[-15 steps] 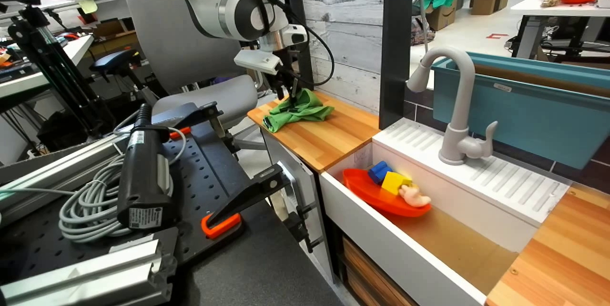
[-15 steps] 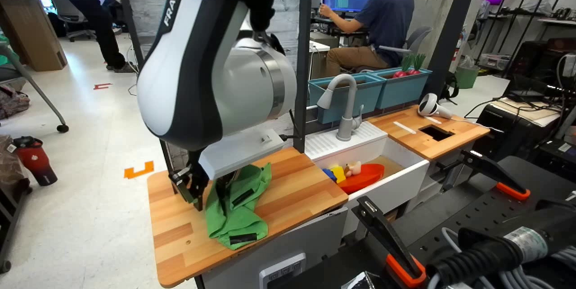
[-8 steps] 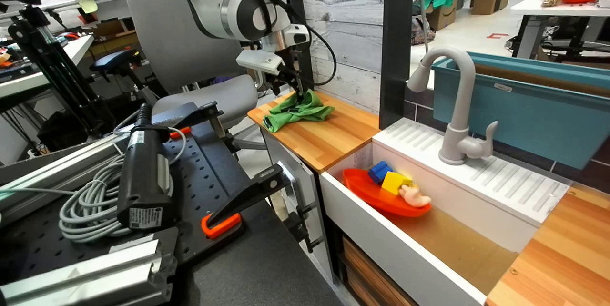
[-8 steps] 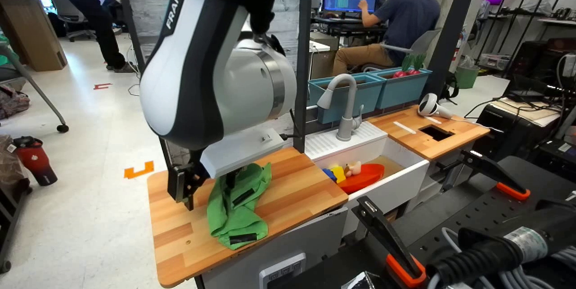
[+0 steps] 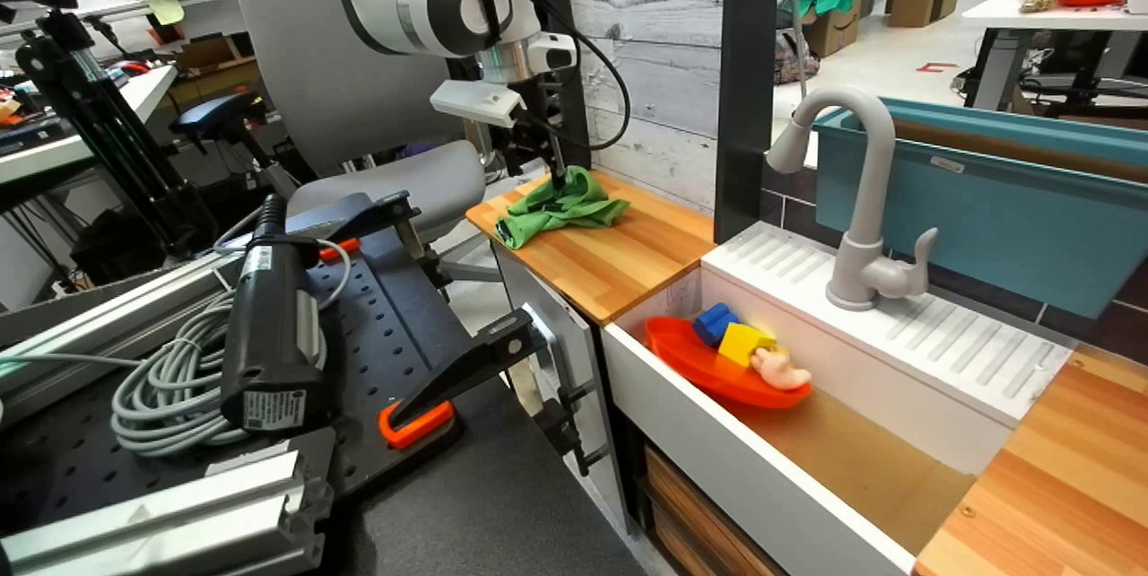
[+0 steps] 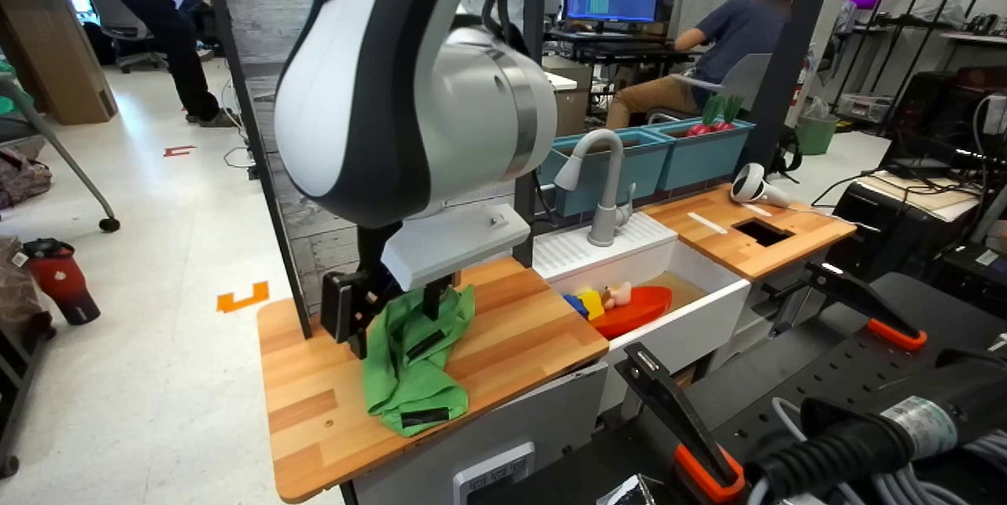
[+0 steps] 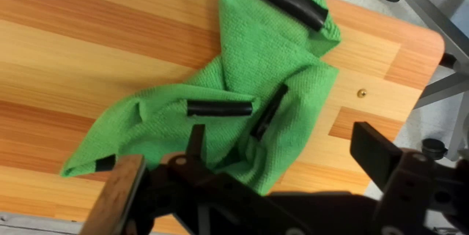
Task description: Fold the towel on the table
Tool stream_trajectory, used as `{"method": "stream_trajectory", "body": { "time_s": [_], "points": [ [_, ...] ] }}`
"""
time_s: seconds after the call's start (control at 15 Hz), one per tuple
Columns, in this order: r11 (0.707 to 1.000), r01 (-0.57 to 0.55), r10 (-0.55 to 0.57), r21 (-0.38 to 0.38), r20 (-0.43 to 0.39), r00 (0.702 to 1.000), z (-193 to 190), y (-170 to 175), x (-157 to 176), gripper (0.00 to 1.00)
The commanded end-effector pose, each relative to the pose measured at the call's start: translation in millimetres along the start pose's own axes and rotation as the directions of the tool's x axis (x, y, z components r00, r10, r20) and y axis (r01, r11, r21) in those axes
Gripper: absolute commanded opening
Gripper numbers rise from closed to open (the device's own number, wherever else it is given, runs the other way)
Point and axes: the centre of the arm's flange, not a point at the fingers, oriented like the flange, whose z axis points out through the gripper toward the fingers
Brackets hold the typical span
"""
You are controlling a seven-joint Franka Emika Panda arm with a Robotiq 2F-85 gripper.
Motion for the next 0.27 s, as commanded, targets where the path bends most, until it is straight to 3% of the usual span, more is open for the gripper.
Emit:
{"method": "stream_trajectory", "body": {
  "time_s": [0.0,0.2],
  "points": [
    [1.000,-0.003,0.003,-0.001,0.005,1.000,-2.8,2.3,-3.4,1.00],
    [1.000,-0.002,0.002,0.001,0.006,1.000,-0.1,1.0,-2.7,1.00]
  ]
}}
